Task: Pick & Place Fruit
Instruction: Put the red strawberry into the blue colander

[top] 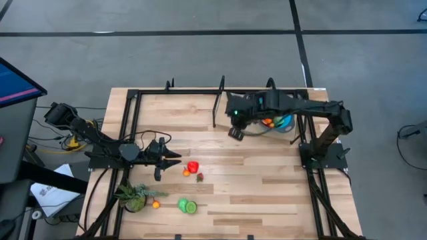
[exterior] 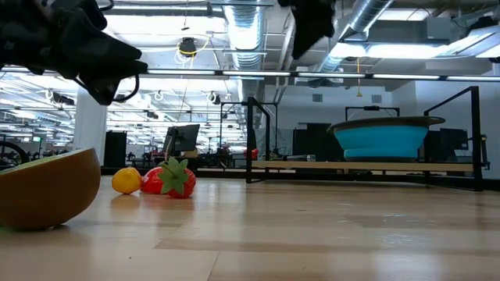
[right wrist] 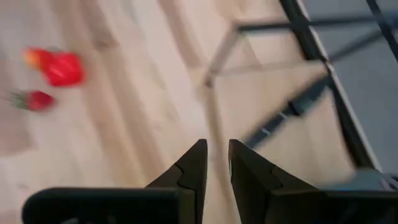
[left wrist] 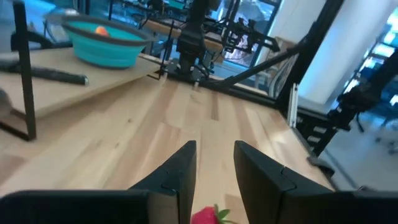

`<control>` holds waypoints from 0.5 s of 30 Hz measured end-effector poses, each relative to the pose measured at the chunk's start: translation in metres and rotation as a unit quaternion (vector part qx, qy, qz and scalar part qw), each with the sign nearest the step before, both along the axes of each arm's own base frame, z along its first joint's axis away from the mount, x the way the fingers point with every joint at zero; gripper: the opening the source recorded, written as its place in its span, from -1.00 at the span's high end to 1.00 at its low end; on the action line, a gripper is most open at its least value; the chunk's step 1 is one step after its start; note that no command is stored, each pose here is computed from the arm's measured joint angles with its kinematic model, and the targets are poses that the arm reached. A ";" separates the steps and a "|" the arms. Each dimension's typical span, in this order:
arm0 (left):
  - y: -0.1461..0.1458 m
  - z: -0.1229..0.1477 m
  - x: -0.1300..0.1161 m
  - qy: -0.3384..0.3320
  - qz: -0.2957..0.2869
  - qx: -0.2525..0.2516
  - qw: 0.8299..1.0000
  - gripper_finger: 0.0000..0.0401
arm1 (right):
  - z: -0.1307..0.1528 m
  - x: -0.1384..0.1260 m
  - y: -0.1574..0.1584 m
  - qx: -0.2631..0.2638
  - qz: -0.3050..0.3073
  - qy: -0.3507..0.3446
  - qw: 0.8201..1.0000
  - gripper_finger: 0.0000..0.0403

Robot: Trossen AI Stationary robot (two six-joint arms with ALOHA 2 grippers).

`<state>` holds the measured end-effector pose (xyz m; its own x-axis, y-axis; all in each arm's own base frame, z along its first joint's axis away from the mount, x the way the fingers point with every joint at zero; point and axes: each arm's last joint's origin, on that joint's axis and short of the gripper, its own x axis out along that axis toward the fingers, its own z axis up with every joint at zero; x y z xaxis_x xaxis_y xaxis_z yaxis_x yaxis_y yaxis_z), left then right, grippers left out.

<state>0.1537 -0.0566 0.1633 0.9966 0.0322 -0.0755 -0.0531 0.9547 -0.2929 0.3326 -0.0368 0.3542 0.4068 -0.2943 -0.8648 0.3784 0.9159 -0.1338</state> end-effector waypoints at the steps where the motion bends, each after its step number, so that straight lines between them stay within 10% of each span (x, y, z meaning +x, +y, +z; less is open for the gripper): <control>1: 0.000 0.000 0.000 0.000 0.000 -0.006 1.000 0.49 | 0.001 0.003 0.008 0.002 0.007 -0.013 1.000 0.71; 15: -0.002 0.002 0.000 -0.010 -0.010 -0.037 0.999 0.49 | 0.037 0.036 0.104 -0.017 0.171 -0.276 0.946 0.71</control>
<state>0.1532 -0.0586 0.1653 0.9984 0.0068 -0.0566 -0.0269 0.9315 -0.3629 0.3686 0.0676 0.3917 0.8698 -0.0877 -0.4855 0.0820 0.9961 -0.0332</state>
